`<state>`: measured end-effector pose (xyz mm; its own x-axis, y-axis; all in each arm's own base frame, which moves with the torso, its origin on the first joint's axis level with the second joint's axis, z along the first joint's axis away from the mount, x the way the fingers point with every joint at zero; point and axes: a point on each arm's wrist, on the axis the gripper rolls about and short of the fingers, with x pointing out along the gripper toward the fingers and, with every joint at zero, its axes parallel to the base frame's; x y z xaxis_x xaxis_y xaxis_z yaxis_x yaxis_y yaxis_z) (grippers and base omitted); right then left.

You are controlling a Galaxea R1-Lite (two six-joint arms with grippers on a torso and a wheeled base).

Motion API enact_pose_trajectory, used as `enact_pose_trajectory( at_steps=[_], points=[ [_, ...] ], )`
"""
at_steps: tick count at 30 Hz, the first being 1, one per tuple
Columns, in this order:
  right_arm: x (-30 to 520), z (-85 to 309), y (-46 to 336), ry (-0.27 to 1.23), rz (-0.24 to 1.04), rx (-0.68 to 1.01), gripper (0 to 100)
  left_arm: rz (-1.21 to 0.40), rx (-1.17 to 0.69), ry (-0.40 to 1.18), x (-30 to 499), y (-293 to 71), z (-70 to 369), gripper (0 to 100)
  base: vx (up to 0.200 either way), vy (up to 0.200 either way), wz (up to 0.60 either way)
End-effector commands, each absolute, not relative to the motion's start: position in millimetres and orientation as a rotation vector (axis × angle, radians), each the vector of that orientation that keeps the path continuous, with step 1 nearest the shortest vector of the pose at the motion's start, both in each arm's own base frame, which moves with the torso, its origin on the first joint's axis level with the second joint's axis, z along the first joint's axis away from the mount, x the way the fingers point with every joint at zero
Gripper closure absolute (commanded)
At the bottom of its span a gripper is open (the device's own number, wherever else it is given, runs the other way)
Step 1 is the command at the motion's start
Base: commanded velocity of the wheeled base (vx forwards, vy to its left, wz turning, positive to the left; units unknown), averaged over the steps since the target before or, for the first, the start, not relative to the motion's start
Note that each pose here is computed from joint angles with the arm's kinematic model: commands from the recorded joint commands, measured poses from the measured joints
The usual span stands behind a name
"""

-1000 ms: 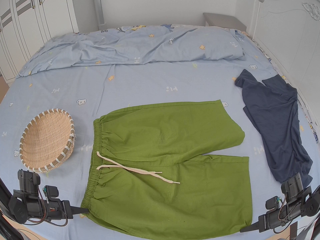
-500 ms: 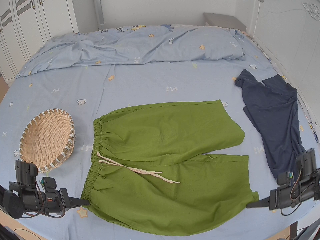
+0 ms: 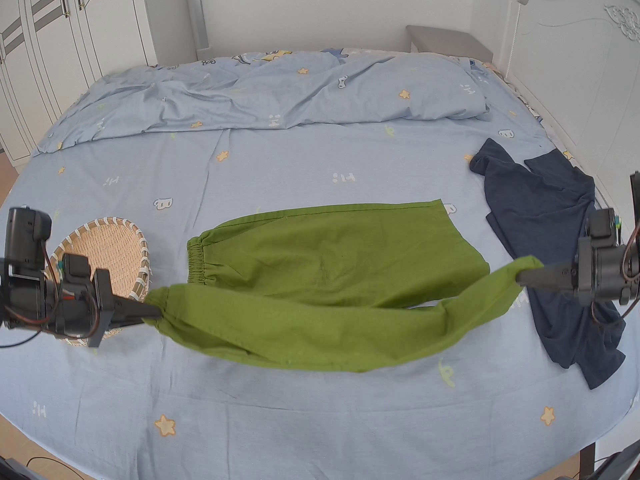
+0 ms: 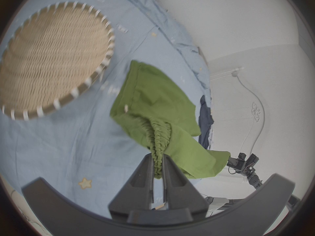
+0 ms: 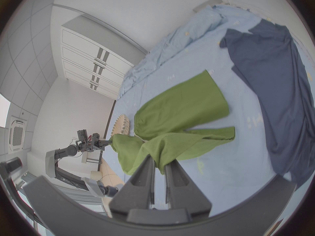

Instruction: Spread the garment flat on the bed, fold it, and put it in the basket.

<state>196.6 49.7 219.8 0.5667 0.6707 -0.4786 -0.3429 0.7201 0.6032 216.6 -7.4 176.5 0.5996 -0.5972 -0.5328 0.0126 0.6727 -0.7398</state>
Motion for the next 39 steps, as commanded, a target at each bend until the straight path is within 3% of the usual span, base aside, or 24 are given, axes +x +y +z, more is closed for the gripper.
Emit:
enact_pose_trajectory(
  at_steps=[1, 12, 19, 39],
  points=[
    [239, 240, 51, 0.719, 0.607, 0.484, 100, -0.398, -0.770, 0.853, 251, -6, 201, 100, 0.000, 0.000, 0.00],
    [301, 263, 50, 0.631, 0.593, 0.483, 100, -0.352, -0.788, 0.897, 303, 3, 198, 100, 0.000, 0.000, 0.00],
    [327, 262, 43, 0.619, 0.563, 0.490, 100, -0.324, -0.796, 0.859, 327, 17, 202, 100, 0.000, 0.000, 0.00],
    [381, 252, 29, 0.568, 0.526, 0.493, 100, -0.355, -0.774, 0.828, 369, 15, 208, 100, 0.000, 0.000, 0.00]
  ],
)
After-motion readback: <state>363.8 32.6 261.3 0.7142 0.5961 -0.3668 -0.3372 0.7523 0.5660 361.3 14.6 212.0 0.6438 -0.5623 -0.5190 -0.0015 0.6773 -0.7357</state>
